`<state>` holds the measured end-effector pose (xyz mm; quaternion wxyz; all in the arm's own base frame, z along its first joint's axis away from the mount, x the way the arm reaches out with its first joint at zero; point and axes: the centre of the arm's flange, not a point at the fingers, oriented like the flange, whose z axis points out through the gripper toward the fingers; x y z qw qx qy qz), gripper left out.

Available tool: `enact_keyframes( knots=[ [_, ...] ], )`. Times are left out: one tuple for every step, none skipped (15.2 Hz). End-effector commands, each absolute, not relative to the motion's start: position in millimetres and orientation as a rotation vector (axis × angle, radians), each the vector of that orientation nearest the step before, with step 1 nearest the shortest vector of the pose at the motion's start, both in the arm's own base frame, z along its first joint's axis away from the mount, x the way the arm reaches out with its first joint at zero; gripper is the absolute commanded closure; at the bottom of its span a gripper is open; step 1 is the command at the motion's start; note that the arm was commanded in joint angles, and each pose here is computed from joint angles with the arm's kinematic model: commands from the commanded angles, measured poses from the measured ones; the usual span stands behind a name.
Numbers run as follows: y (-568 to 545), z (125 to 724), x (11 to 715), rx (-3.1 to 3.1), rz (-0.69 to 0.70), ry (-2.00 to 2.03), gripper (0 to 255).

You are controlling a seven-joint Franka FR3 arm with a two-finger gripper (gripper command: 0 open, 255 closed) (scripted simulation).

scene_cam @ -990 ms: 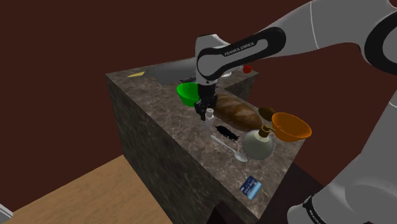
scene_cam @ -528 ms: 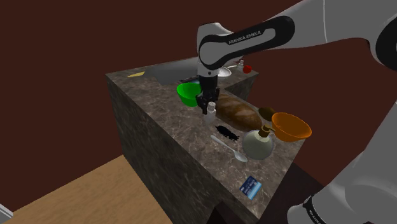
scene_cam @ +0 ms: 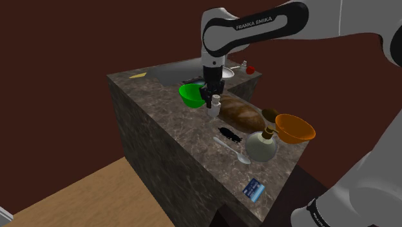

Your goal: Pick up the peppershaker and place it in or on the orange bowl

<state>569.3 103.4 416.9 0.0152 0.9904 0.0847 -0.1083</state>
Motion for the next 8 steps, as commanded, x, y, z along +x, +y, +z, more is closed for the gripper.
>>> enact_keyframes(
  knots=[
    [104,428,569,3.081,-0.337,0.264,255],
    [104,433,569,3.081,-0.337,0.264,255],
    [104,439,569,3.081,-0.337,0.264,255],
    [104,444,569,3.081,-0.337,0.264,255],
    [104,449,569,3.081,-0.337,0.264,255],
    [104,455,569,3.081,-0.337,0.264,255],
    [104,460,569,3.081,-0.337,0.264,255],
    [104,465,569,3.081,-0.337,0.264,255]
  ],
)
